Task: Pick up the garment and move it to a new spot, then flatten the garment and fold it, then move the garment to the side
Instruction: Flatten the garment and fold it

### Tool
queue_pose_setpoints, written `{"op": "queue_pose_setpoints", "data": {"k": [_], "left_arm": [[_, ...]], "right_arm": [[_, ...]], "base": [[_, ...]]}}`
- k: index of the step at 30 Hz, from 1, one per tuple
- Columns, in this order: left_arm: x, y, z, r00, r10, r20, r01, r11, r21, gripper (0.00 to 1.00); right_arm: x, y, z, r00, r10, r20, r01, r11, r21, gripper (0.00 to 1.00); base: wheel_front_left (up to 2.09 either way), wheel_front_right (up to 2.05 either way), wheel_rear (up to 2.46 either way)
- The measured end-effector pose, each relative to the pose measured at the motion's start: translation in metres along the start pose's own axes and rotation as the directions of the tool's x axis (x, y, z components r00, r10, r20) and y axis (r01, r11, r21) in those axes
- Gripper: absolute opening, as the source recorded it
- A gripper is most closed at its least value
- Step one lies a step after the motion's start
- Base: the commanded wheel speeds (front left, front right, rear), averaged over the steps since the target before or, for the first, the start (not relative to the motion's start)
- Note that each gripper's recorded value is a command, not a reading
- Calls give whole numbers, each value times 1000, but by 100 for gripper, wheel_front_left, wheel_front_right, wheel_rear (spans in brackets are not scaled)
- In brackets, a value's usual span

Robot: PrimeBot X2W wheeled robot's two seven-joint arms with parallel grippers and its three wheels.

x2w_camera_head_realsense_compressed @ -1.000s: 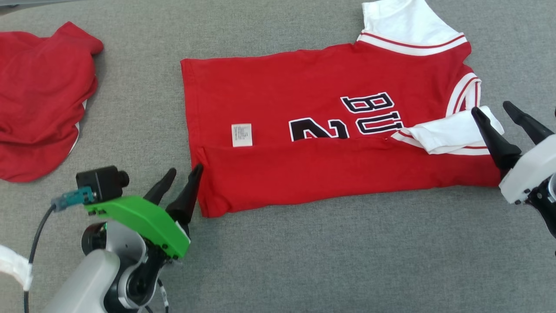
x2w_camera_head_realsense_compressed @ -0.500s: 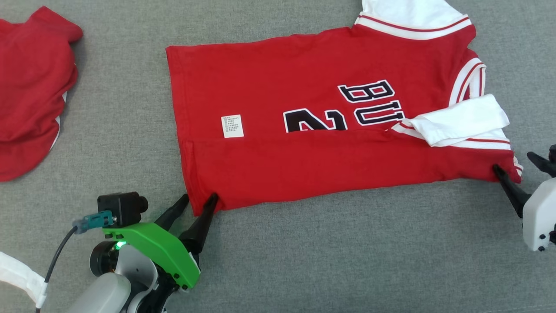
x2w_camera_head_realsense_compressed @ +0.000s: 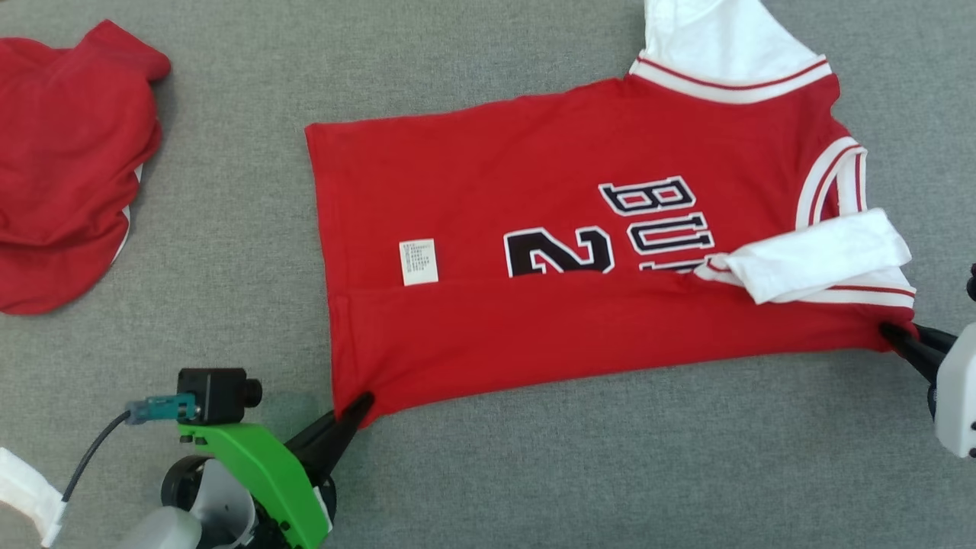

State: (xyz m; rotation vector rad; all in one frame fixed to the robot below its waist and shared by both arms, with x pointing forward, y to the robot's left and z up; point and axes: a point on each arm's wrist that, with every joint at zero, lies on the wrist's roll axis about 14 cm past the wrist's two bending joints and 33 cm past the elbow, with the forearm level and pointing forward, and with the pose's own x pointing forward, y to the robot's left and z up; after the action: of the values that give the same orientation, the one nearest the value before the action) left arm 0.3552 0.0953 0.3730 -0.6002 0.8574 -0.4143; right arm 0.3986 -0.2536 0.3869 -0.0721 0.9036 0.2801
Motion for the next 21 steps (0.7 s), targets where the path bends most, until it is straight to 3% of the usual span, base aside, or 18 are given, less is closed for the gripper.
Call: {"op": "queue_pose_setpoints", "data": {"k": [5,10,11,12,13,17,21], "left_arm": [[-26,-10,-7,999,-30,-25,30,999,21,0],[-34,-11,-27,998,-21,-61,20,1000,-21,0],[-32,-10,-29,998,-16,-62,14,1000,-26,13],[-30,-10,-30,998,-12,-60,11,1000,-29,47],[-27,-11,-30,999,-8,-48,6,999,-46,100],[-24,-1,-26,999,33,-14,-34,998,-56,100],[-35,16,0,996,85,38,-86,996,14,100]], "right_arm": [[-30,-6,-14,998,9,-57,-7,999,45,0],[-39,-1,-37,993,27,-114,-15,994,107,0],[-37,1,-41,992,31,-119,-17,993,117,32],[-35,3,-43,992,33,-120,-17,992,128,81],[-32,5,-45,992,35,-118,-18,990,140,100],[-30,1,-34,998,13,-62,-3,988,157,100],[-42,-16,15,997,-32,72,23,992,120,100]], "base": [[0,0,0],[0,0,0],[0,0,0],[0,0,0],[0,0,0],[0,0,0],[0,0,0]]}}
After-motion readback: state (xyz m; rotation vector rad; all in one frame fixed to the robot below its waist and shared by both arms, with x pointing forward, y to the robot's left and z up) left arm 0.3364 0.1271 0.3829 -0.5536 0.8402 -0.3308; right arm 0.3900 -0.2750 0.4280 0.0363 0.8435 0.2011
